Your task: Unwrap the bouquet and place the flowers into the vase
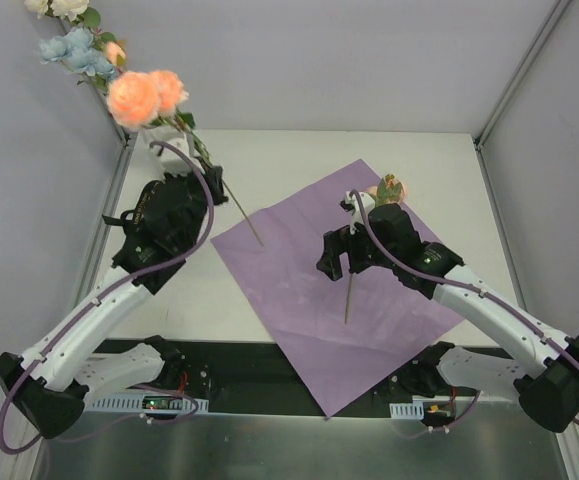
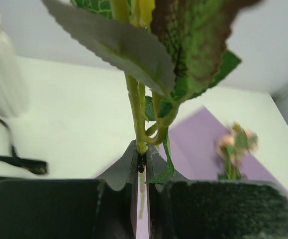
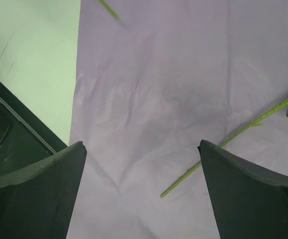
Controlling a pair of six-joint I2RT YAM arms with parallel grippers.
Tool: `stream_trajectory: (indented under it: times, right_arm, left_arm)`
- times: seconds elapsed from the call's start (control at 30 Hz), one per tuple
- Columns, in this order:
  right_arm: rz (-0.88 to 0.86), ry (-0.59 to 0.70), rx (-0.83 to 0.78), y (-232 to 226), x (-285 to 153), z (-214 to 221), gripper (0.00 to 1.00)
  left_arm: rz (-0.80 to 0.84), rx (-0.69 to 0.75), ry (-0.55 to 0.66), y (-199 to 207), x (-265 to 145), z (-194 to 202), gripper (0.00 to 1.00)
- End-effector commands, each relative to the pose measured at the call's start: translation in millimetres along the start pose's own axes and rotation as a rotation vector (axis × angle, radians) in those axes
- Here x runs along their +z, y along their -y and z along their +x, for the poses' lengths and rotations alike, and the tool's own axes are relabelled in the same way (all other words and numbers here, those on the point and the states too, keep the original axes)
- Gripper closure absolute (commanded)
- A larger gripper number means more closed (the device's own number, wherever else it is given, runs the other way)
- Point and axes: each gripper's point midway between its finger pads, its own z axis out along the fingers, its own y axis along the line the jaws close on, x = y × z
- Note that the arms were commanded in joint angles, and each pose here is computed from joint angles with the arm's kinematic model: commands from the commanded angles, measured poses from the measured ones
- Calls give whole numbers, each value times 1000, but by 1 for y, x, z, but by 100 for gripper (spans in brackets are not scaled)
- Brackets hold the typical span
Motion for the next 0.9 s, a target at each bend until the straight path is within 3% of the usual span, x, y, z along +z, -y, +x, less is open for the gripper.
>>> stream_trajectory:
  times: [0.0,0.17,0.43,0.6,0.87]
  right_arm:
    - [32,9,23,5,5,-13,2]
    - [30,0,30,7,9,-11,2]
    - [23,-2,52,12,14,-11,2]
    - [6,-3,56,10,15,-10,2]
    - [16,-8,67,15,17,-8,2]
  left_arm:
    - [-94,50,238,-21,7,-126,100]
    - [-239,171,408,-45,28,-230,100]
    - [-371,298,575,-78,56,-318,100]
    - [-407,338,589,-98,81,-329,100]
    - [-477,374,544,-128,114,-314,100]
